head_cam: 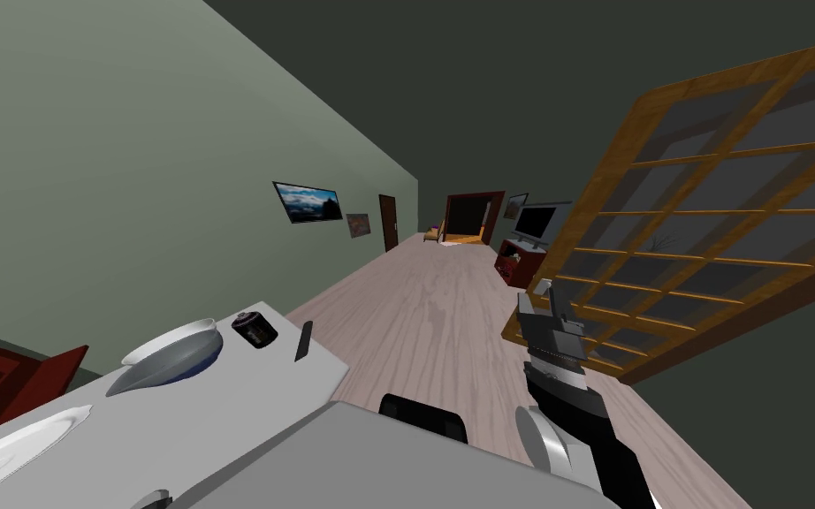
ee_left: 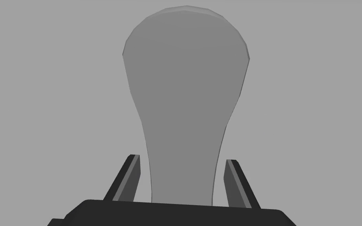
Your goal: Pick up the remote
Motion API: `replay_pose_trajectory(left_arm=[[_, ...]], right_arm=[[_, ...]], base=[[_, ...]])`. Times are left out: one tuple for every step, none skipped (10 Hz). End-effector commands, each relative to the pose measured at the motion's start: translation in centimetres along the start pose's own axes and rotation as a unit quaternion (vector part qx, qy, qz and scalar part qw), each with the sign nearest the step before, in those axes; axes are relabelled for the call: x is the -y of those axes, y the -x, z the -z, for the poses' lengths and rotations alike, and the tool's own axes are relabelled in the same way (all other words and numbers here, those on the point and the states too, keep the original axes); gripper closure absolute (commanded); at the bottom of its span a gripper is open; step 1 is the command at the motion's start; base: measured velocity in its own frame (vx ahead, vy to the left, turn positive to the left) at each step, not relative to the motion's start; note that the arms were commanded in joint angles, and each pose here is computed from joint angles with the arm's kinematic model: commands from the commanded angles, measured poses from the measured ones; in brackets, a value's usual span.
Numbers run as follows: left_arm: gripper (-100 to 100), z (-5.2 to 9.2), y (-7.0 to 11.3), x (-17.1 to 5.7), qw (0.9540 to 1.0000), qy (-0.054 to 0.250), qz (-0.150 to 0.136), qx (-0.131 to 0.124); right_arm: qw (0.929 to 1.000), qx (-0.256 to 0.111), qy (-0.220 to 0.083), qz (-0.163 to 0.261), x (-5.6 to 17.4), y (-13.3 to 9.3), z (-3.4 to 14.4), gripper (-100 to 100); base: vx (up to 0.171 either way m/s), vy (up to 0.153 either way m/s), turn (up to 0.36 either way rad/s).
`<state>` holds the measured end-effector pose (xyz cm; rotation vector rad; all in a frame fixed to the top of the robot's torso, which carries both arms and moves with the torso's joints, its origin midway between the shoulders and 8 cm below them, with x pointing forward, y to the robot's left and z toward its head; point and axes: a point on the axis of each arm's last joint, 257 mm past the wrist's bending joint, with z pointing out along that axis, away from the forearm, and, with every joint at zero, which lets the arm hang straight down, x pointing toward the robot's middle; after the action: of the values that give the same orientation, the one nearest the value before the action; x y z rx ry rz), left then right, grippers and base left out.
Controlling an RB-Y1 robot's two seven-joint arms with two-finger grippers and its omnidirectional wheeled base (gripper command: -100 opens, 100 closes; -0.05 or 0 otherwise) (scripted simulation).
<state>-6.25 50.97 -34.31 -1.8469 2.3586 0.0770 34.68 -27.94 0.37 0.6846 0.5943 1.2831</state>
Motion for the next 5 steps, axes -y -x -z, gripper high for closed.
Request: replay_pose_trajectory(left_arm=[[100,0.00,0.00,0.00,1.0000,0.000,0.000,0.000],[100,0.00,0.00,0.01,1.0000,0.000,0.000,0.000],[100,0.00,0.00,0.01,1.0000,0.000,0.000,0.000],[0,0.00,0.00,0.02,1.0000,0.000,0.000,0.000],[100,0.62,0.15,0.27,1.0000,-0.001,-0.001,0.000]], right_arm=[[1.0000,0.000,0.000,0.000,0.00,0.00,0.00,0],[1.0000,0.000,0.000,0.000,0.00,0.00,0.00,0],[1.0000,0.000,0.000,0.000,0.00,0.00,0.00,0],[1.0000,0.000,0.000,0.000,0.00,0.00,0.00,0],[1.0000,0.000,0.000,0.000,0.00,0.00,0.00,0]], base=[[0.000,0.000,0.000],[0.000,0.000,0.000],[0.000,0.000,0.000],[0.000,0.000,0.000],[-0.004,0.000,0.020]])
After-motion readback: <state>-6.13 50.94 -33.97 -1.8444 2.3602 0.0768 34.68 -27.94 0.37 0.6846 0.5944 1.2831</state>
